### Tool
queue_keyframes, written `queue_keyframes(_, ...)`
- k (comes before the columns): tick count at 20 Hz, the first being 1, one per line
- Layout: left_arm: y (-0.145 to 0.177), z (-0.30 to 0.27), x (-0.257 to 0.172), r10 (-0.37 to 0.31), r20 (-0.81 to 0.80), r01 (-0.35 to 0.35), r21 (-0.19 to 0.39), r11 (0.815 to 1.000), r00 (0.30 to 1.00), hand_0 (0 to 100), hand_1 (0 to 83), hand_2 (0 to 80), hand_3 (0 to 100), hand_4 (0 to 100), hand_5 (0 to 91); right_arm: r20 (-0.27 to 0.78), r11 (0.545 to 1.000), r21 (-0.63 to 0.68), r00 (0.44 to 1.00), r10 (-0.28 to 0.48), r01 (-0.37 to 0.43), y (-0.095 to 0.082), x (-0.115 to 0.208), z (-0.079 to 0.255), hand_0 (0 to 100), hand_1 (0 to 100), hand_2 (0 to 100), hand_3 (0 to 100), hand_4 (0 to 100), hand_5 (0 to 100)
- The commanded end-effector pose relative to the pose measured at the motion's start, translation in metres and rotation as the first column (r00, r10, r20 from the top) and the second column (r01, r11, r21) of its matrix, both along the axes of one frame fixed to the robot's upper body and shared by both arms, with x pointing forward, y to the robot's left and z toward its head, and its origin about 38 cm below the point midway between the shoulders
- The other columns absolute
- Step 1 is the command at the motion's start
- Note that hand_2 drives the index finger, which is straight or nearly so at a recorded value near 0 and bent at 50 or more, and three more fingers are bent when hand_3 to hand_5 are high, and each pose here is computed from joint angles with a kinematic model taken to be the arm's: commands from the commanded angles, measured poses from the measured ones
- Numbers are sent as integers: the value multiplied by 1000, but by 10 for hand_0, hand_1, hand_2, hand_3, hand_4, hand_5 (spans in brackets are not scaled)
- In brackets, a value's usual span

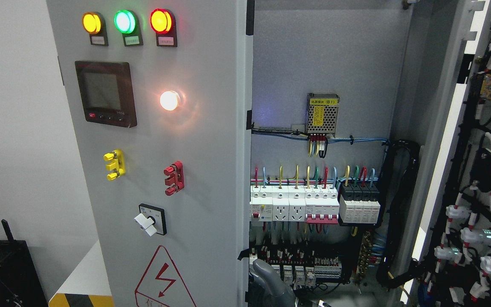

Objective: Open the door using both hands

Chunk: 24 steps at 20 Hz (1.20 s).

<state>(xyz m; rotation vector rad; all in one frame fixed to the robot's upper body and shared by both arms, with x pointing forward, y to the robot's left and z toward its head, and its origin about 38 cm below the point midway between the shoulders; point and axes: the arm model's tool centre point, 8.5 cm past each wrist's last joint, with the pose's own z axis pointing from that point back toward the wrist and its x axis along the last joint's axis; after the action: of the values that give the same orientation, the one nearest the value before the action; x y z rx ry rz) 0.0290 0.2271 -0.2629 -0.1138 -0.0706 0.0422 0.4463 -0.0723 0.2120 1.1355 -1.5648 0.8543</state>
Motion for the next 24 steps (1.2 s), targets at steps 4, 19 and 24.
queue_keyframes(4,0,0,-8,1,-23,-1,1,1000,1000,120,389,0,0,0,0,17,999,-21,999,28,-27,0,0,4,49,0,0,0,0,0)
queue_keyframes(19,0,0,-8,1,-23,-1,1,1000,1000,120,389,0,0,0,0,21,993,-31,993,118,-117,10,-8,5,49,0,0,0,0,0)
queue_keyframes(24,0,0,-8,1,-23,-1,1,1000,1000,120,389,0,0,0,0,8,990,-43,991,132,-131,14,-8,5,49,0,0,0,0,0)
